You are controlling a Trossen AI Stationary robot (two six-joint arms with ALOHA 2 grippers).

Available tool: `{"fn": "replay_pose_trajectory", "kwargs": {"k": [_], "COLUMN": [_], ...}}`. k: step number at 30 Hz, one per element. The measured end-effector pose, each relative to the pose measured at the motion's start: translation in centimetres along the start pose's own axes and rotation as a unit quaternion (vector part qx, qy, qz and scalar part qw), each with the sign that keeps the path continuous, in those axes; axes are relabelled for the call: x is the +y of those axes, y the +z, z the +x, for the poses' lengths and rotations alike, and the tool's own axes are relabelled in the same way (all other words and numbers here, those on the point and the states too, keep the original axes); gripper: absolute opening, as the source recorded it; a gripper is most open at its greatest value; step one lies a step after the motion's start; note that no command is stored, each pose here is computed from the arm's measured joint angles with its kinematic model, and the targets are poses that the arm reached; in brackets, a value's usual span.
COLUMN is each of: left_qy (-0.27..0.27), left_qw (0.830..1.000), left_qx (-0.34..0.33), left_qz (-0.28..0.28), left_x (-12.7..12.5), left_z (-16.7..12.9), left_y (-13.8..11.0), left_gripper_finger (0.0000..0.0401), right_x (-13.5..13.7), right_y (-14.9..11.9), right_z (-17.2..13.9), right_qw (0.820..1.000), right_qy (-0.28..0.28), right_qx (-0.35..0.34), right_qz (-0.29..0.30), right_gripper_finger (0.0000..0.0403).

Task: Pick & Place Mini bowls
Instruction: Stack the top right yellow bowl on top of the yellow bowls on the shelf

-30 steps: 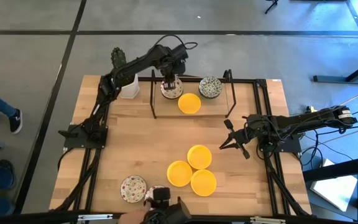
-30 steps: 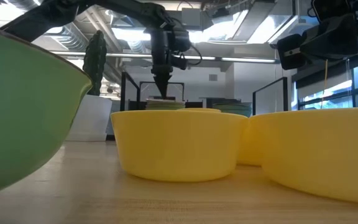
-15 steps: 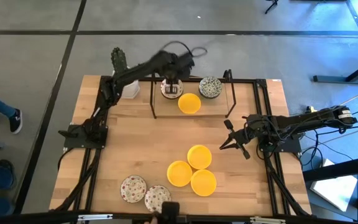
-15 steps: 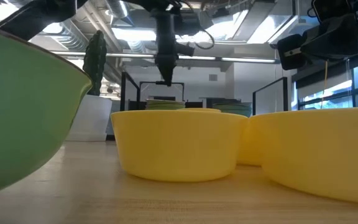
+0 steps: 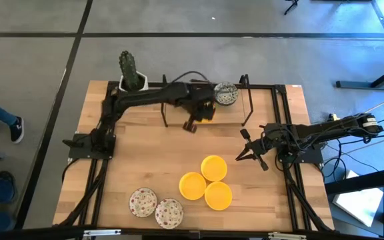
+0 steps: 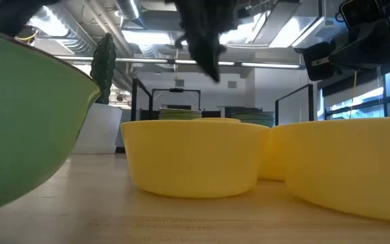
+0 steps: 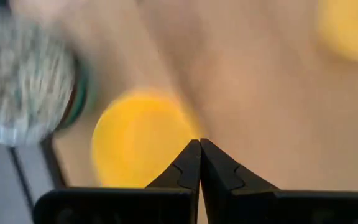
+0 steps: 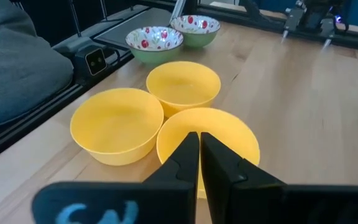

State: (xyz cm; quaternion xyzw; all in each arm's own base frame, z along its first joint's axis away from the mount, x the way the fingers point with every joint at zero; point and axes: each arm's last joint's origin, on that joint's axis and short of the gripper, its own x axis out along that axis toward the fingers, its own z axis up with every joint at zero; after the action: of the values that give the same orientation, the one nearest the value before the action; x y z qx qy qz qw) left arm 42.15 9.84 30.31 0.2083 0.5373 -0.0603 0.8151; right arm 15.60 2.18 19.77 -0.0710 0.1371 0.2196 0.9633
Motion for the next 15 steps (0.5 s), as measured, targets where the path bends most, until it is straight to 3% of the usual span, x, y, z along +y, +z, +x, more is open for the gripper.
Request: {"fn": "replay_pose_trajectory", "kwargs": {"k": [5, 9, 15], "left_qy": [0.03, 0.097, 0.201], "left_qw": [0.995, 0.979, 0.907], "left_qx": [-0.088, -0.182, -0.357], "left_qz": [0.026, -0.011, -0.094], "left_x": [-4.2, -8.8, -16.5], "left_z": [-5.7, -10.3, -10.4], "left_y": [-0.2, -3.4, -11.2], "left_gripper_finger": [0.0001, 0.0002, 0.0001], "right_x": [0.1, 0.0, 0.0], "right_y": [-0.5, -0.4, -0.2], "right_z": [0.1, 0.1, 0.1], "right_qw": [1.0, 1.0, 1.0], "right_qy": [-0.001, -0.002, -0.005], "right_qx": [-0.002, -0.01, -0.024], "right_qz": [0.0, -0.004, -0.011], "right_gripper_finger": [0.0019, 0.0019, 0.0019]}}
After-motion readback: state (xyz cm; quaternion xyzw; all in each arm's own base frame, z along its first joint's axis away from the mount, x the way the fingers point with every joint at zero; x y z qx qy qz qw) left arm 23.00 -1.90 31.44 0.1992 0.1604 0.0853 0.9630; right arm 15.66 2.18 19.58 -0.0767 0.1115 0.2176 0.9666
